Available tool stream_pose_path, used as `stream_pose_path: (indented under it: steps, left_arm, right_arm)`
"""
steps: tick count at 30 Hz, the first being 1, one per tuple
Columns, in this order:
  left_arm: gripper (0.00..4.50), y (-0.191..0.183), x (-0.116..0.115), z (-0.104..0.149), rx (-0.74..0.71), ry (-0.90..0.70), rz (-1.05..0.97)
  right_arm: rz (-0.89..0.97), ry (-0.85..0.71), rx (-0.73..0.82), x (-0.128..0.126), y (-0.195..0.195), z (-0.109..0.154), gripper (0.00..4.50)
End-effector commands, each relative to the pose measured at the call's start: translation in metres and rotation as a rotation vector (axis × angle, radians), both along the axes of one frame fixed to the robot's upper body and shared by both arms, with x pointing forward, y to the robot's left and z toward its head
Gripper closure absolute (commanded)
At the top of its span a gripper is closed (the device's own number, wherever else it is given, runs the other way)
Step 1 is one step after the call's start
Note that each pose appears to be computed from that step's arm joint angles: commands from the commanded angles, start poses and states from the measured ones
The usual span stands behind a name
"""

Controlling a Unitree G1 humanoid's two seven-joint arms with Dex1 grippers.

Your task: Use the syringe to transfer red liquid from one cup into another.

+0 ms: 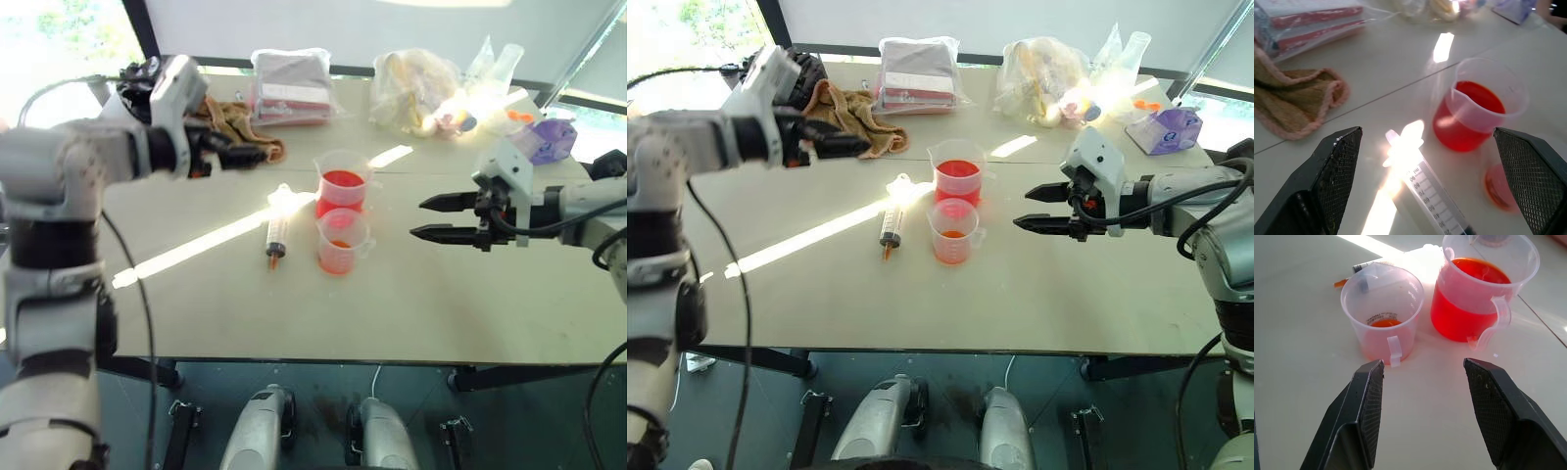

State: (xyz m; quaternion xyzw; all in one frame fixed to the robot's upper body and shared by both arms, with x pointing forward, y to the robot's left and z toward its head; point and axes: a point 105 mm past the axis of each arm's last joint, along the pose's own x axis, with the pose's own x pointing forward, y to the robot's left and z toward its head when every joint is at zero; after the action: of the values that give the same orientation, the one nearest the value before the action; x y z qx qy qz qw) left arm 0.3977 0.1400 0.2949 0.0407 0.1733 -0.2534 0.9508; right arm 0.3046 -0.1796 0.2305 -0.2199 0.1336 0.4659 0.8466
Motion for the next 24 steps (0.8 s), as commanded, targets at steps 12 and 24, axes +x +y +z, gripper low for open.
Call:
stream_pose_path:
  steps: [12, 24]
  left_arm:
    - [0.04, -0.034, 0.007, -0.036, 0.166, 0.494, 0.319]
    - [0.04, -0.043, -0.002, -0.078, 0.165, 0.7, 0.403]
  right_arm:
    - [-0.049, -0.043, 0.012, -0.015, -0.003, 0.004, 1.78]
    - [-0.043, -0.034, 0.01, -0.014, 0.001, 0.005, 1.78]
